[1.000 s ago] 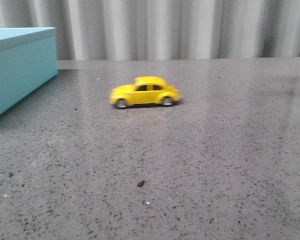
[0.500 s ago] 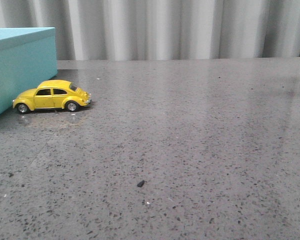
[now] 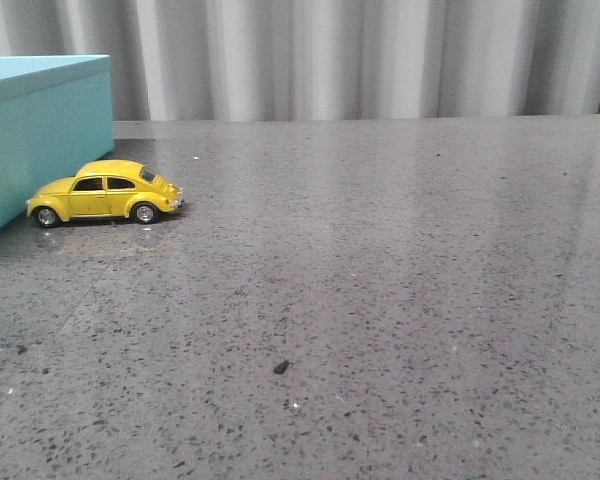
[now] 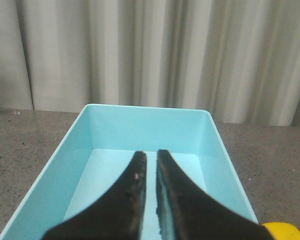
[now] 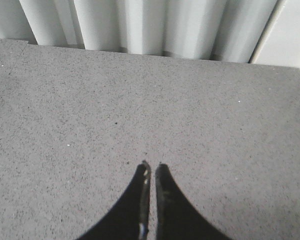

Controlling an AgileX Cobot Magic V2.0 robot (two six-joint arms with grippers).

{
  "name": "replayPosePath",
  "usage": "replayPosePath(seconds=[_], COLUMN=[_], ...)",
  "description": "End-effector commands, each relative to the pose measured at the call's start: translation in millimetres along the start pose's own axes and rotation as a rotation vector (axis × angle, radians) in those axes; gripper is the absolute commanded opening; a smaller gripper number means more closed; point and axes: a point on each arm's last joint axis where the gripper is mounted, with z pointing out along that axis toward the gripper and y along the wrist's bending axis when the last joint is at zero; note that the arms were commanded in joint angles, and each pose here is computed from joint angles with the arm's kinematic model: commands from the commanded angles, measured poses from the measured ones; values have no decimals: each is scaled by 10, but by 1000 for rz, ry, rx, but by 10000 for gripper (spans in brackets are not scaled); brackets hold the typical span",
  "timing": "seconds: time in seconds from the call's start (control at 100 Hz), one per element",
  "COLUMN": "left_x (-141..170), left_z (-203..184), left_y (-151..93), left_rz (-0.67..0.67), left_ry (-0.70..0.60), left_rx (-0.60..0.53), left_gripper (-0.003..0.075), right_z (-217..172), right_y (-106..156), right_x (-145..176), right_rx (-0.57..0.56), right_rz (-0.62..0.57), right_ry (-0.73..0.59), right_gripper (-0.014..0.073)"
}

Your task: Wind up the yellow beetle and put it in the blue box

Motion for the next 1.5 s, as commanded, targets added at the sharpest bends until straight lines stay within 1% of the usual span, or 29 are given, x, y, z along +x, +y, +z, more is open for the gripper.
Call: replayPosePath(seconds=[0.0,0.01,0.03,0.04,0.08,0.11,0.15,0.2,0.39,0.58,0.8,0.97,1.04,1.12,1.18,1.34,1.49], left_x=[-233,-240,-257,-265,-305,-331,-372,-411,-556,-691,-652,-577,-505,-389,-302,-166,-81], left_z=[84,91,111,118,163,196,249,320,592,839,1046,1144,1176,1229,1294,1438,1519], left_y=[-16,-19,-29,-31,-49,-62,-85,-116,-301,-564,-885,-1067,-1129,-1168,-1182,-1215,-1257], left_rz=[39,50,64,69,80,82,82,86,219,374,685,825,876,898,910,916,888], left_ry=[-69,-69,-66,-68,-65,-62,-55,-39,21,65,183,284,362,498,563,609,630], left_rx=[0,1,8,10,21,29,43,61,157,279,466,595,661,729,749,755,773], left_gripper=[176,209,242,275,369,421,476,506,501,501,501,501,501,501,501,501,491], right_z=[-234,-241,-252,-263,-294,-329,-365,-409,-586,-736,-799,-799,-799,-799,-799,-799,-799], right_y=[-11,-11,-11,-11,-11,-12,-13,-14,-18,-25,3,8,8,8,8,8,8], right_x=[28,39,62,85,140,195,248,320,528,608,632,632,632,632,632,632,632], right_rx=[3,3,3,3,3,3,3,2,1,2,-34,-39,-39,-39,-39,-39,-39], right_rz=[-4,-4,-4,-4,-4,-4,-4,-4,-1,1,21,25,25,25,25,25,25], right_ry=[-112,-111,-110,-108,-110,-112,-114,-116,-138,-172,-183,-183,-183,-183,-183,-183,-183], right_gripper=[-41,-41,-41,-41,-41,-41,-41,-41,-41,-41,-41,-41,-41,-41,-42,-41,-41])
